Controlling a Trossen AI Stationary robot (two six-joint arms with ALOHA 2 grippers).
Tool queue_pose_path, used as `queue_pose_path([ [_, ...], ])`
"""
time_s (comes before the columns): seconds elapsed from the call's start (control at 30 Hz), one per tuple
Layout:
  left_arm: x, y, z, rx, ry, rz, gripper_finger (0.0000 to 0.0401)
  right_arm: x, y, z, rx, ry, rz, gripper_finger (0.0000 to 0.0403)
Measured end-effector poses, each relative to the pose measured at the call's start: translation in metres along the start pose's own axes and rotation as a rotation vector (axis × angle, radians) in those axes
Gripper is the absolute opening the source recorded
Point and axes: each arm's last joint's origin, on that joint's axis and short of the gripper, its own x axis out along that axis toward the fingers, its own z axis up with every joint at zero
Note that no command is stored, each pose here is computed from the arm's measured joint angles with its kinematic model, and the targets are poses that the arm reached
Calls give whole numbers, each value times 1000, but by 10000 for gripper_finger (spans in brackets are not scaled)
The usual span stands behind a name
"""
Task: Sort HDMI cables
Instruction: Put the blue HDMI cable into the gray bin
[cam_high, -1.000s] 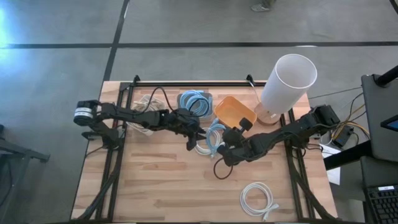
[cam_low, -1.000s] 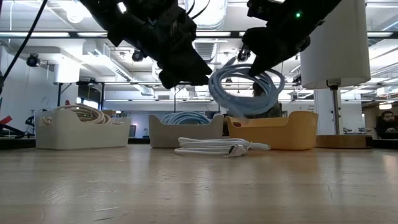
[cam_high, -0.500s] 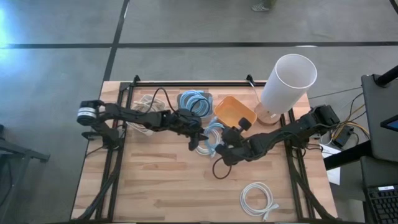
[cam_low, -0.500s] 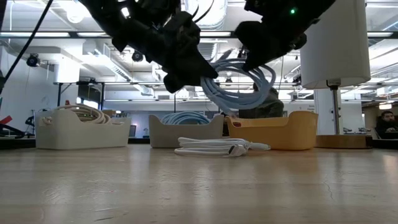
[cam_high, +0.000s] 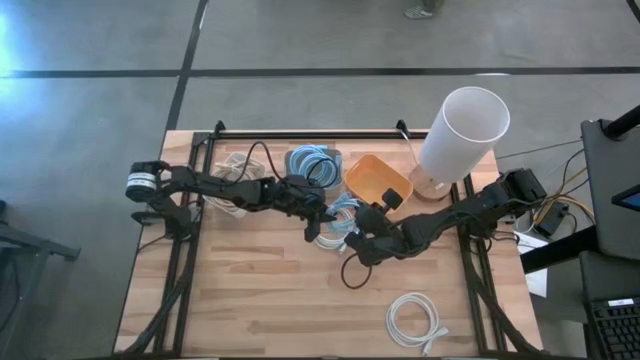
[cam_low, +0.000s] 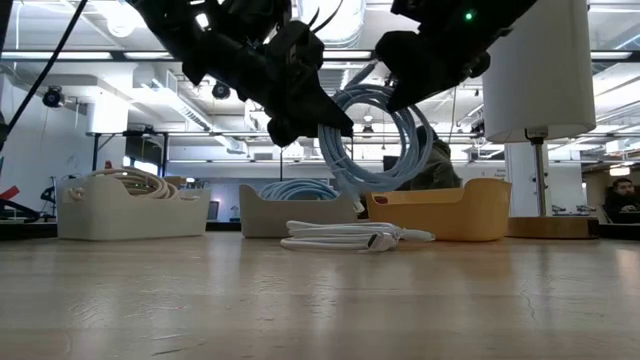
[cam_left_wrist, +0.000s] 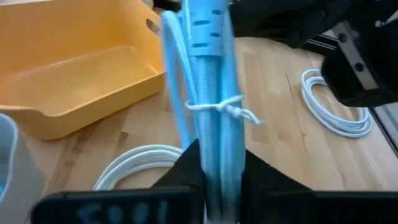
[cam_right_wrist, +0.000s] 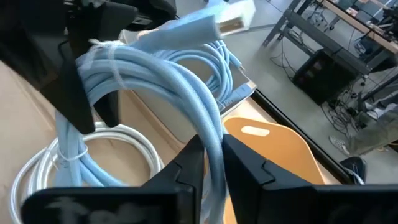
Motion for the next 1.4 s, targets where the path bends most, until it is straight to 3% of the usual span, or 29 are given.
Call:
queue_pose_path([
  [0.1,0,0,0,4,0,-4,32,0,0,0,0,1,1,75],
  [0.4,-2,3,1,0,2,-1,43,0,2,-2,1,54,71,130],
  [0.73,-10,20,12,-27,141,78,42,1,2,-5,-10,72,84,158],
  [1.03,-32,27,51,38,167,119,32,1,2,-7,24,77,80,160],
  [1.2,-50,46,71,74,215,179,40,2,1,-11,31,87,81,162],
  [1.4,-72,87,82,71,214,249,31,4,1,-18,27,124,105,156],
])
